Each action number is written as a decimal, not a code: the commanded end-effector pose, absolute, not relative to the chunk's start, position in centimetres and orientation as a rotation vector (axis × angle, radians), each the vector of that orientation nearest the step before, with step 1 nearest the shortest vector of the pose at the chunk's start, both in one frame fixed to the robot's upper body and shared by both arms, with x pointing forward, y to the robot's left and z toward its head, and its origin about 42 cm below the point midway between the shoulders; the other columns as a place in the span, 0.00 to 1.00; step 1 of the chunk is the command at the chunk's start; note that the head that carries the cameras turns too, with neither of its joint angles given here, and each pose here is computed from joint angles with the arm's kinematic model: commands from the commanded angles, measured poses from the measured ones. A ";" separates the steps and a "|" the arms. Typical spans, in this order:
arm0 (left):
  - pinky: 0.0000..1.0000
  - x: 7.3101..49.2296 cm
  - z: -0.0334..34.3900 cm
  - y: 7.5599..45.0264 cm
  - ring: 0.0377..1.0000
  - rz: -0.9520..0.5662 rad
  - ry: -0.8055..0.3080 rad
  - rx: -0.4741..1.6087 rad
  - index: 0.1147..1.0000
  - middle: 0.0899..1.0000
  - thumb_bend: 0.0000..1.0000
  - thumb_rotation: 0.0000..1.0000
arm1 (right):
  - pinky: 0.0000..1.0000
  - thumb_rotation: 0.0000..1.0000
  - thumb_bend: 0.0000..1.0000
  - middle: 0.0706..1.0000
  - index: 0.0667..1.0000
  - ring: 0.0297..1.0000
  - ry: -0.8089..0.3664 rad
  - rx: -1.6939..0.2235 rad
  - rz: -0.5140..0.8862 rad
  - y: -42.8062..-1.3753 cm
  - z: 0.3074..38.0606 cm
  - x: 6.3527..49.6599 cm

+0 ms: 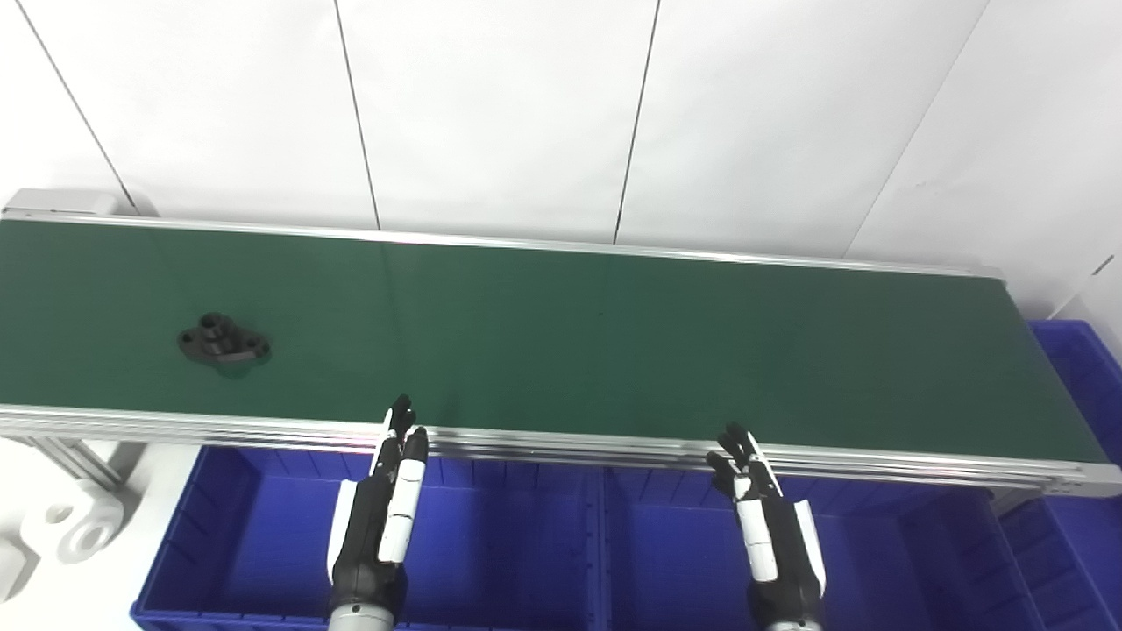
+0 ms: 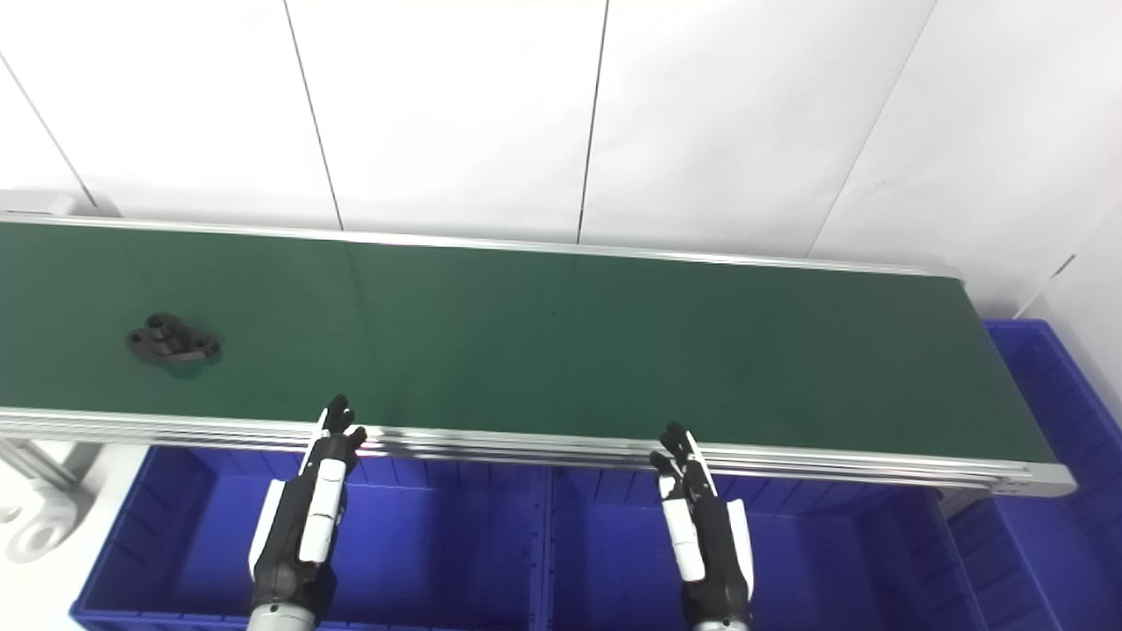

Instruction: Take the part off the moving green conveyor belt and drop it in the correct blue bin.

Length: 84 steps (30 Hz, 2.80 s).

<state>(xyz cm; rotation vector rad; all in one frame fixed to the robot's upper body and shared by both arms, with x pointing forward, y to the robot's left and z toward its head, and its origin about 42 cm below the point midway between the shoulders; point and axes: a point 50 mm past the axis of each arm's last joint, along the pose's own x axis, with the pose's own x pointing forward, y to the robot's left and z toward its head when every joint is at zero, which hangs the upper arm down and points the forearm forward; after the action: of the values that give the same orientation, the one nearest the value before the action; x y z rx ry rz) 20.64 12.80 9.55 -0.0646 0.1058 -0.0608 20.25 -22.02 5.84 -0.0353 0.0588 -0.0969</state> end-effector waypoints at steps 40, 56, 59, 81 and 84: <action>1.00 21.2 11.7 13.2 0.96 -0.079 0.046 -0.065 1.00 1.00 0.50 1.00 | 0.88 0.98 0.80 0.94 0.96 0.88 -0.049 -0.037 -0.063 -19.9 8.5 21.6; 1.00 21.2 10.8 12.1 0.94 -0.074 0.050 -0.068 1.00 0.98 0.47 0.98 | 0.91 0.97 0.81 0.94 0.97 0.89 -0.043 -0.030 -0.054 -21.2 7.2 21.2; 1.00 21.1 10.4 11.7 0.94 -0.080 0.041 -0.069 1.00 0.98 0.47 0.94 | 0.91 0.96 0.81 0.94 0.97 0.89 -0.038 -0.025 -0.058 -21.9 6.7 21.0; 0.94 21.2 9.2 10.8 0.92 -0.084 0.027 -0.054 1.00 1.00 0.40 0.84 | 0.89 0.99 0.80 0.93 0.96 0.89 -0.036 -0.055 -0.065 -23.4 5.1 20.6; 0.94 21.2 9.2 10.8 0.92 -0.081 0.026 -0.050 1.00 0.99 0.40 0.83 | 0.90 0.98 0.80 0.93 0.96 0.89 -0.037 -0.044 -0.063 -23.4 5.1 20.7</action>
<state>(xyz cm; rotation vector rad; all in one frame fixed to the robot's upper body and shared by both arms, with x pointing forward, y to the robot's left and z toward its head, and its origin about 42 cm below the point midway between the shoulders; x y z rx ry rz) 20.62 12.48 7.75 -0.0058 0.1037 -0.0764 20.10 -23.55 3.96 -0.0543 0.0563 -0.0768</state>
